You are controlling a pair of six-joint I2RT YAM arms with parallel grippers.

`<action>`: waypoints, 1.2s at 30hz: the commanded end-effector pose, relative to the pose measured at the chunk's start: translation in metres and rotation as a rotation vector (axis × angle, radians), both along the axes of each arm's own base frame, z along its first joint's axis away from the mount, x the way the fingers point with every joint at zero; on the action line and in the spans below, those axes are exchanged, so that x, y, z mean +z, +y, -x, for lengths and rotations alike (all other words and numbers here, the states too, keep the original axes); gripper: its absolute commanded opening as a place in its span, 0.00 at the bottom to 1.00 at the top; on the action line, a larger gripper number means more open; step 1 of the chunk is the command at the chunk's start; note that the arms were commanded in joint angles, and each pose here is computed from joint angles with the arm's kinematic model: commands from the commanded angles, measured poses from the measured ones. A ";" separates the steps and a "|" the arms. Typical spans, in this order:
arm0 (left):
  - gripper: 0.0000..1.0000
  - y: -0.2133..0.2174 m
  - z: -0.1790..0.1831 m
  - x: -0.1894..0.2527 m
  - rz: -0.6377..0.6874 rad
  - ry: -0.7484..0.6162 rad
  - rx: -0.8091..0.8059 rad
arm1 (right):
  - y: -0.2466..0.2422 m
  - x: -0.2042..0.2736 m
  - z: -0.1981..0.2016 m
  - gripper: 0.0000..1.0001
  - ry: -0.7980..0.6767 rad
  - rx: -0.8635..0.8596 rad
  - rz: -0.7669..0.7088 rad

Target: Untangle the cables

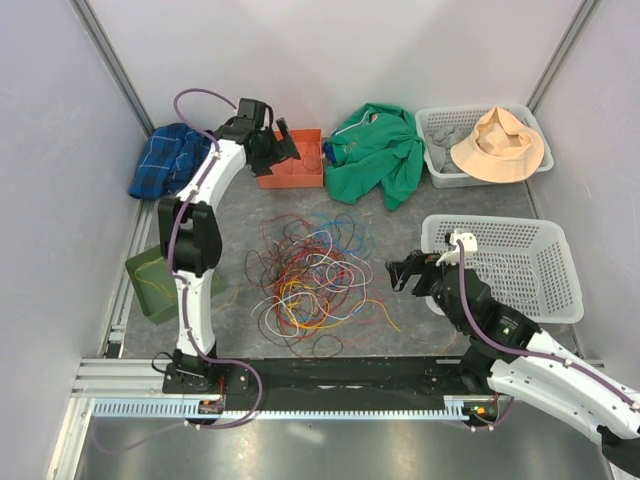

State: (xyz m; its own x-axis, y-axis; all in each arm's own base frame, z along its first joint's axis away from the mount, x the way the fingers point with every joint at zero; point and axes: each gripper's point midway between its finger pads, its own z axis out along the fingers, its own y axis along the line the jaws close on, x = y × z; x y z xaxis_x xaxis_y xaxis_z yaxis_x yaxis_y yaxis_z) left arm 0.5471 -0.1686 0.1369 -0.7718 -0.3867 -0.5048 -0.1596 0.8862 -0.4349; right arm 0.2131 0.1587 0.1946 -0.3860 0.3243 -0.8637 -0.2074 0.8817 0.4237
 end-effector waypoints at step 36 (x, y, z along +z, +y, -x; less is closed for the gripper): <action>0.95 -0.049 0.310 -0.118 -0.100 0.054 -0.019 | -0.007 -0.030 0.009 0.98 0.070 -0.011 0.018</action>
